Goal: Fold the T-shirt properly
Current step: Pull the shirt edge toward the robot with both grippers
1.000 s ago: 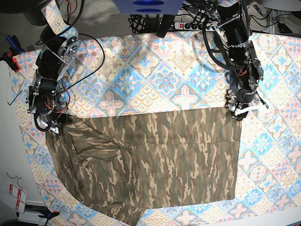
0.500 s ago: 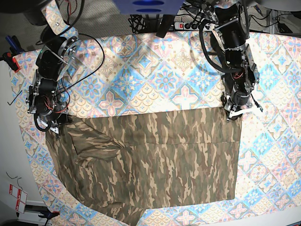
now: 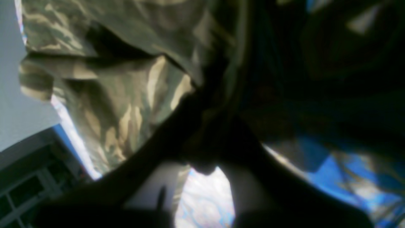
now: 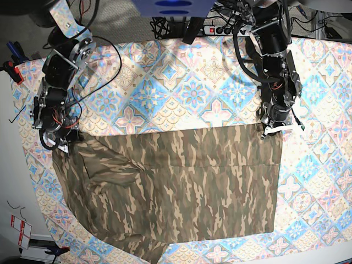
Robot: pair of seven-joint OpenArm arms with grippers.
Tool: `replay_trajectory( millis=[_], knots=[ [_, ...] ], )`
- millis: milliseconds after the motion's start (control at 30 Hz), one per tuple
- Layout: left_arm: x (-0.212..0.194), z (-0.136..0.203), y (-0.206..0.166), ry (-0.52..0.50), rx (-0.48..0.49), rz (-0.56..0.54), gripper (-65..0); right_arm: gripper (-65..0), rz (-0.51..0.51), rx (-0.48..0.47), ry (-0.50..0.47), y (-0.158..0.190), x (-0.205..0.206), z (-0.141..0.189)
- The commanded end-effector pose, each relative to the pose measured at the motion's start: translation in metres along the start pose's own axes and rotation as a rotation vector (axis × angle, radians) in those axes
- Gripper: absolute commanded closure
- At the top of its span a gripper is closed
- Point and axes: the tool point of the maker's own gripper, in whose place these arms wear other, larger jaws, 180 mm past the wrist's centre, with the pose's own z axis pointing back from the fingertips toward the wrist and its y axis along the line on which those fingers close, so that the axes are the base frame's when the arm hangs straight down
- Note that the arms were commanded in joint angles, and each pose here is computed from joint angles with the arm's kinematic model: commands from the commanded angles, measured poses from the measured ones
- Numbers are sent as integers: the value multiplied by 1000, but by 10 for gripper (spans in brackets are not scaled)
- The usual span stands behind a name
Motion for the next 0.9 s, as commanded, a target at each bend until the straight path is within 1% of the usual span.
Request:
replay_trajectory(
  millis=[0, 100, 167, 300, 367, 500, 667, 800, 867],
  knots=[
    [9, 3, -6, -26, -16, -17, 0, 0, 19, 12, -74, 11, 26, 13],
    [6, 14, 7, -31, 1, -40, 0, 0, 37, 14, -153, 13, 43, 34],
    [8, 23, 11, -44, 4, -58, 0, 0, 48, 9, -176, 9, 47, 42],
    [3, 43, 29, -48, 28, -91, 0, 0, 27, -10, -114, 2, 36, 43],
    [0, 56, 36, -53, 36, -111, 0, 0, 24, -38, -87, -13, 28, 43],
    [-4, 77, 49, -55, 55, -140, 0, 0, 43, -66, -88, -33, 22, 52],
    [-7, 100, 57, -59, 67, -188, 0, 0, 67, -90, -72, -55, 1, 64],
    [-12, 112, 66, -48, 85, -202, 0, 0, 68, -112, -47, -70, -11, 69],
    [-18, 117, 74, -34, 101, -204, 0, 0, 75, -122, -50, -76, -13, 74]
  ],
)
